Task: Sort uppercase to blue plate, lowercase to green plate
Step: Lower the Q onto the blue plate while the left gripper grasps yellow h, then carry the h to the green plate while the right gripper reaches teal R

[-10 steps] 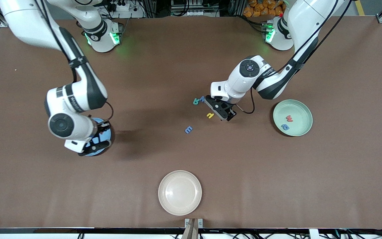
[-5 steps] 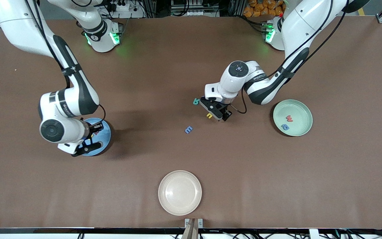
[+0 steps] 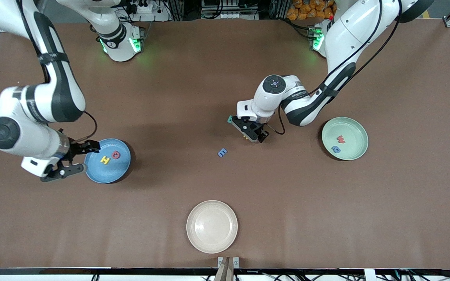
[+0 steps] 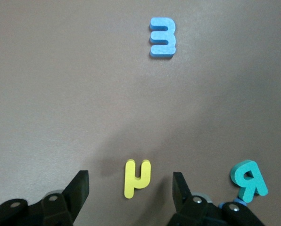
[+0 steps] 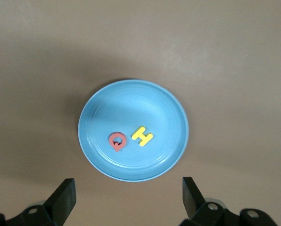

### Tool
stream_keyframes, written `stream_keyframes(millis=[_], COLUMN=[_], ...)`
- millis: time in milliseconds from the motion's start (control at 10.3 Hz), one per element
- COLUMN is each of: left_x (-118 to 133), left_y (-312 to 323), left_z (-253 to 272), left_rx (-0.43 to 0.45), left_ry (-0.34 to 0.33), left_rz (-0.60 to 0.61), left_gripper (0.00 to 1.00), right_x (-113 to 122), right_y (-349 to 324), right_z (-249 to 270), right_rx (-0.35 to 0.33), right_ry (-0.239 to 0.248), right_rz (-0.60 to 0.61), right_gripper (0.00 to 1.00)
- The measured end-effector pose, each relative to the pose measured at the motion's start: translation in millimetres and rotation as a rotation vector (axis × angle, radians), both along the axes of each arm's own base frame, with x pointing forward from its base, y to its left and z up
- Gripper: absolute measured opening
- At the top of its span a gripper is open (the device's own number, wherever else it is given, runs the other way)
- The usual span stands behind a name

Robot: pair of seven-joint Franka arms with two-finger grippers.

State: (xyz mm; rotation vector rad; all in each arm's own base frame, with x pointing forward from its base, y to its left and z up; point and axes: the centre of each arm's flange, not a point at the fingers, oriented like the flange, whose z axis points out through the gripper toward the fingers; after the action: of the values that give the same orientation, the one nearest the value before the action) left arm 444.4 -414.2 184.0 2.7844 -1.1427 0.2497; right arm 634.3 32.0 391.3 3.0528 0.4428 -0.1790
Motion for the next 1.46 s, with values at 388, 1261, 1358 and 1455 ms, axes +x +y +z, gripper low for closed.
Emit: stream_keyframes(millis=[388, 1261, 1358, 1455], left_x=[-4.7, 0.5, 1.6, 2.2], left_y=[3.0, -8.0, -8.6, -8.8], left_z=[-15.5, -10.7, -10.9, -10.8], left_rx=[0.029, 0.014, 0.012, 0.011], left_ry=[-0.043, -0.057, -0.057, -0.057], left_rz=[0.01, 0.022, 0.024, 0.026], left_gripper=[0.61, 0.27, 0.28, 0.28], right_x=[-6.4, -29.6, -32.2, -34.4], right_y=[-0.5, -2.6, -8.7, -13.9], right_z=[46.3, 122.5, 130.5, 136.3], right_rx=[0.005, 0.071, 0.074, 0.075], right_ry=[-0.069, -0.148, -0.16, -0.166], right_rz=[-0.004, -0.046, -0.058, -0.067], right_gripper=[1.0, 0.97, 0.97, 0.97])
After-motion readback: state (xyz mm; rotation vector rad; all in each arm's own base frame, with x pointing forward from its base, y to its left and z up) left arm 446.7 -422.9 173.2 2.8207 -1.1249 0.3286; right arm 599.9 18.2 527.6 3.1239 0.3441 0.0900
